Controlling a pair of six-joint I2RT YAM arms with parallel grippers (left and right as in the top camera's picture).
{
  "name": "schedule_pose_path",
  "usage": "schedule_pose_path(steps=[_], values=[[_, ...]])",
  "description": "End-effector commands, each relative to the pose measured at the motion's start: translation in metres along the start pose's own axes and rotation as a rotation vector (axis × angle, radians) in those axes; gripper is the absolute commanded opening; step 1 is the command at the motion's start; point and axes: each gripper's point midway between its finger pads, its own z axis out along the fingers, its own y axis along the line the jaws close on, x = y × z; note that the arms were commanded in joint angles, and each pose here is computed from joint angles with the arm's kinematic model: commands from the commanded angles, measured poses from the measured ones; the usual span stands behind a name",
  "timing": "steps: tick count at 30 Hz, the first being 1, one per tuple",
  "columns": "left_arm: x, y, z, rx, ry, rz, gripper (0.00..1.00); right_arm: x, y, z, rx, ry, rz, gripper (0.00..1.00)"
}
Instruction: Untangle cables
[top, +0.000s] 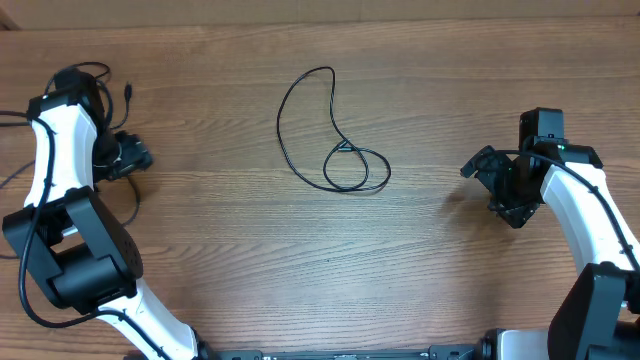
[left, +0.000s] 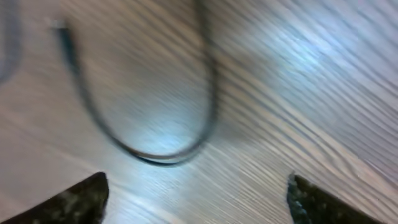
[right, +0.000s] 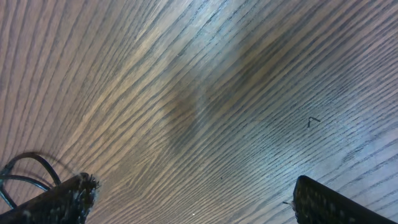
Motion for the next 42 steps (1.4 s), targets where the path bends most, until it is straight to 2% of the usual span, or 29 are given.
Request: schedule_pose_path(steps=[1,4,9,13,14,18,28,32,36,40,42], values=[[0.009,-0.026,-0.005,0.162,0.037,0.058,0.93,-0.002,-0.004,0.001,0.014,-0.007,0.003,1.0],[0.013,-0.016,0.004,0.105,0.044,0.046,0.93,-0.002,-0.004,0.001,0.014,-0.007,0.003,1.0],[0.02,0.016,0.021,-0.033,0.056,-0.084,0.97,-0.002,-0.004,0.001,0.014,-0.007,0.003,1.0],[0.025,0.031,0.035,-0.04,0.074,-0.155,0.99,-0.002,-0.004,0.001,0.014,-0.007,0.003,1.0],[0.027,0.043,0.042,-0.051,0.08,-0.245,0.99,-0.002,-0.004,0.001,0.014,-0.007,0.003,1.0],[0.028,0.068,0.051,-0.057,0.091,-0.422,0.99,-0.002,-0.004,0.001,0.014,-0.007,0.003,1.0],[0.019,0.109,0.061,-0.043,0.058,-0.551,1.0,-0.002,-0.004,0.001,0.014,-0.007,0.003,1.0],[0.016,0.104,0.072,-0.002,0.039,-0.567,0.91,-0.002,-0.004,0.001,0.014,-0.007,0.003,1.0],[0.017,0.091,0.085,0.067,0.031,-0.57,0.89,-0.002,-0.004,0.001,0.014,-0.007,0.003,1.0],[0.021,0.086,0.097,0.094,0.025,-0.572,0.64,-0.002,-0.004,0.001,0.014,-0.007,0.003,1.0],[0.024,0.085,0.102,0.095,0.022,-0.572,0.48,-0.002,-0.004,0.001,0.014,-0.007,0.003,1.0]])
